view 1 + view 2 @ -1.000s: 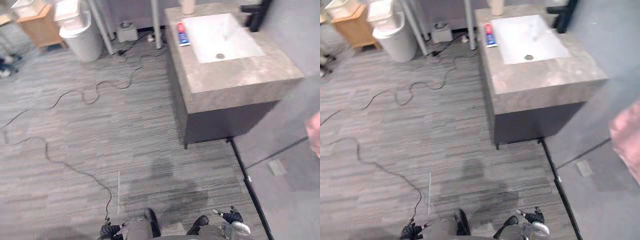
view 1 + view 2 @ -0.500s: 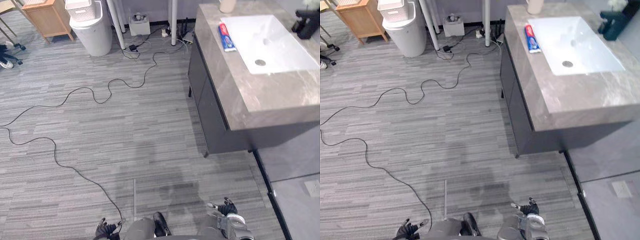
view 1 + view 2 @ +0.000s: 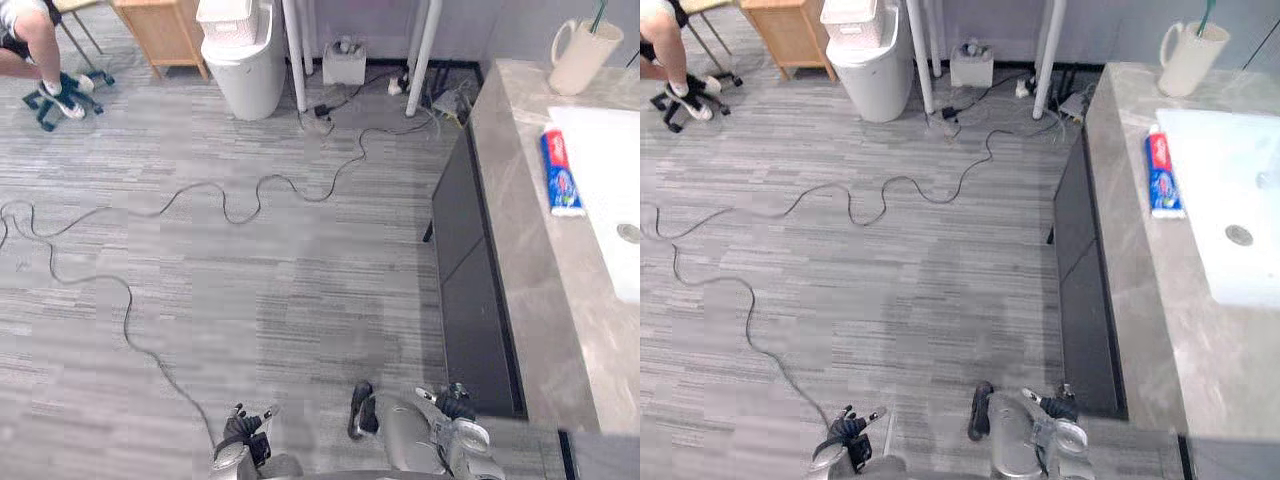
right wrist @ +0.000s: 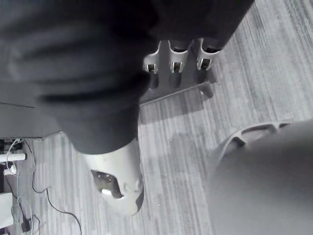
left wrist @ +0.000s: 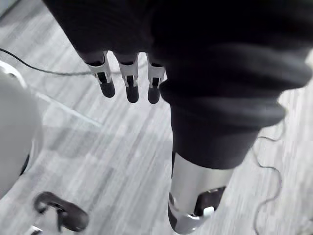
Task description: Organize washtable
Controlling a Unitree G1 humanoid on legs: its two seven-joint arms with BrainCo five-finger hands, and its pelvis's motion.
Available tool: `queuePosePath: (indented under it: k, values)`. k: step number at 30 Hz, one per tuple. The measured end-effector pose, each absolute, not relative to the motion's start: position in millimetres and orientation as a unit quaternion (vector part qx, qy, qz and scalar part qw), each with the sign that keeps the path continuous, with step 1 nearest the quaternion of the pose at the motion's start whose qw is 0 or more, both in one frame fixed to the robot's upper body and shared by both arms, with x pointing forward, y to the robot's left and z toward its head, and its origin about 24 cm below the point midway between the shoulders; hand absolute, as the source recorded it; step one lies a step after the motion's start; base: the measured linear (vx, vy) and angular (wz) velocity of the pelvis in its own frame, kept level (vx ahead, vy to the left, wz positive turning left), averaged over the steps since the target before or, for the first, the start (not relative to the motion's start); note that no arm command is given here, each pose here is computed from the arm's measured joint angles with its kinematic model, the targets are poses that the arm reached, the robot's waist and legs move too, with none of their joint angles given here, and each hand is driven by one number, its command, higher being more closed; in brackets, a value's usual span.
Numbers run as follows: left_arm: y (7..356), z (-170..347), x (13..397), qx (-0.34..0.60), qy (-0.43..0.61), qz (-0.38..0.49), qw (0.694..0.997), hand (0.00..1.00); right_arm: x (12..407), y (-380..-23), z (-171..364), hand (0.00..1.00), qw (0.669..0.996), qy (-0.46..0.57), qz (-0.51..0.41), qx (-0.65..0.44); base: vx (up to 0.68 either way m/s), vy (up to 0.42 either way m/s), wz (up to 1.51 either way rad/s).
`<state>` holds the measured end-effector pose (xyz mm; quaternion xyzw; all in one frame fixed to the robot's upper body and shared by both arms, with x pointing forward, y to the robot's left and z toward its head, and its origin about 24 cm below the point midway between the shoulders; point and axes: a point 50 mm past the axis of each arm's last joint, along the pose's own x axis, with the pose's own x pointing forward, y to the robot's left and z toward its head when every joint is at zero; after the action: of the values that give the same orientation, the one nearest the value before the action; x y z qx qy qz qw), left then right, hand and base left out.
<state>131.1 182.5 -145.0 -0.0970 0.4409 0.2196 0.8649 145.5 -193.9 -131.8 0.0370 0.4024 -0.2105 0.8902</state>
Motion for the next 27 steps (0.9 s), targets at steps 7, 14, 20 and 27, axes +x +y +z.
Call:
queuePosePath:
  k: [7,14,20,27]
  values:
    - [181,-140,139,-0.109,0.421,0.227,0.872,0.0,133,-192,-138,0.0,0.878,0.425,-0.215,0.043,0.38,0.104,-0.98]
    - [197,-144,120,-0.09,0.433,0.246,0.862,0.0,106,-180,-148,0.0,0.861,0.462,-0.207,0.046,0.4,0.386,-1.48]
    - [194,-151,115,-0.082,0.466,0.23,0.85,0.0,111,-188,-145,0.0,0.866,0.448,-0.218,0.039,0.29,0.264,-1.08]
    - [186,-154,120,-0.067,0.482,0.203,0.85,0.0,120,-201,-144,0.0,0.865,0.444,-0.232,0.035,0.39,0.051,-0.61]
